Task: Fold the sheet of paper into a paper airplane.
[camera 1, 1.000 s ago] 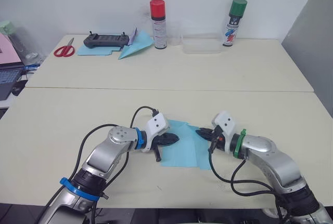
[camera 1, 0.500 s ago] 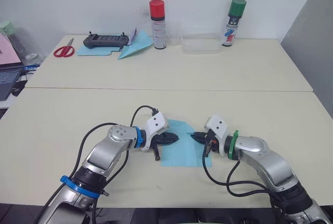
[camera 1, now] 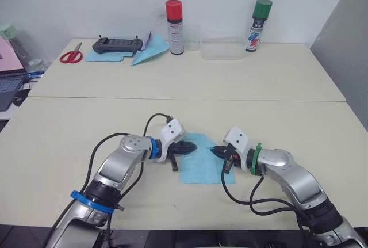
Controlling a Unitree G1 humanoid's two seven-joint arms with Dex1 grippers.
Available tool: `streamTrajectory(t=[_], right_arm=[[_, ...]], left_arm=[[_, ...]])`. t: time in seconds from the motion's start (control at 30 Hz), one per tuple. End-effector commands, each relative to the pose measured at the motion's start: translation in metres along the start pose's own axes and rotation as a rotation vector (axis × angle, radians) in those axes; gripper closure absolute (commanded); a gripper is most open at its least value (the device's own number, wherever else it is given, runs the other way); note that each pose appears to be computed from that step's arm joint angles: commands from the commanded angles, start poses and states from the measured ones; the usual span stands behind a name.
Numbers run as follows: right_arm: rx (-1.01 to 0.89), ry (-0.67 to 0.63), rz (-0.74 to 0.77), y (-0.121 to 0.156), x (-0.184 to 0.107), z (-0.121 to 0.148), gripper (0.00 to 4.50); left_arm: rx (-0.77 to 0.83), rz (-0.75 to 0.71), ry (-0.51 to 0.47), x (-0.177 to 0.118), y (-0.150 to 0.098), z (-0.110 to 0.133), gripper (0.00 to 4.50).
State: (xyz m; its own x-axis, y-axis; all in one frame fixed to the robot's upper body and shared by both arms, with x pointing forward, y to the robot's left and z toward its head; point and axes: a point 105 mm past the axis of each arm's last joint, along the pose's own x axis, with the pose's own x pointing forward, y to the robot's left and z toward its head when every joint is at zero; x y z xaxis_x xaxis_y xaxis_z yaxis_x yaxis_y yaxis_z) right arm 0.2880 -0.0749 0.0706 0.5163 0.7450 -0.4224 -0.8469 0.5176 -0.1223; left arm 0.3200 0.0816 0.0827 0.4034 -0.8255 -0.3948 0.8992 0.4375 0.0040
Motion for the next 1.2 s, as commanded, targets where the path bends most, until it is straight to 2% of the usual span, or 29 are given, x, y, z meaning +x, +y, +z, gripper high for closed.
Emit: streamTrajectory(t=[0.03,0.2,0.47,0.7,0.93,1.03,1.17,1.2], right_arm=[[-0.014,0.016,-0.002,0.001,0.000,-0.003,4.45],[-0.015,0.019,-0.002,0.001,0.000,-0.003,4.45],[-0.004,0.030,0.003,0.004,0.000,-0.006,4.45],[-0.003,0.030,0.004,0.005,0.001,-0.006,4.45],[0.008,0.030,0.023,0.008,0.000,-0.006,4.45],[0.029,0.039,0.074,0.014,-0.003,-0.007,3.89],[0.037,0.059,0.101,0.013,-0.010,-0.009,2.55],[0.061,0.055,0.128,0.016,-0.013,-0.008,2.55]], left_arm=[[0.031,0.010,-0.060,0.003,0.002,0.022,4.50],[0.043,0.032,-0.068,0.011,0.004,0.024,4.50],[0.095,-0.033,-0.043,0.037,-0.010,0.023,4.50],[0.115,-0.065,0.032,0.038,-0.016,0.007,4.50],[0.156,-0.072,0.076,0.040,-0.017,0.000,4.50],[0.166,-0.064,0.108,0.041,-0.015,-0.006,4.50],[0.182,-0.062,0.136,0.041,-0.014,-0.013,4.50],[0.180,-0.065,0.135,0.041,-0.015,-0.014,4.50]])
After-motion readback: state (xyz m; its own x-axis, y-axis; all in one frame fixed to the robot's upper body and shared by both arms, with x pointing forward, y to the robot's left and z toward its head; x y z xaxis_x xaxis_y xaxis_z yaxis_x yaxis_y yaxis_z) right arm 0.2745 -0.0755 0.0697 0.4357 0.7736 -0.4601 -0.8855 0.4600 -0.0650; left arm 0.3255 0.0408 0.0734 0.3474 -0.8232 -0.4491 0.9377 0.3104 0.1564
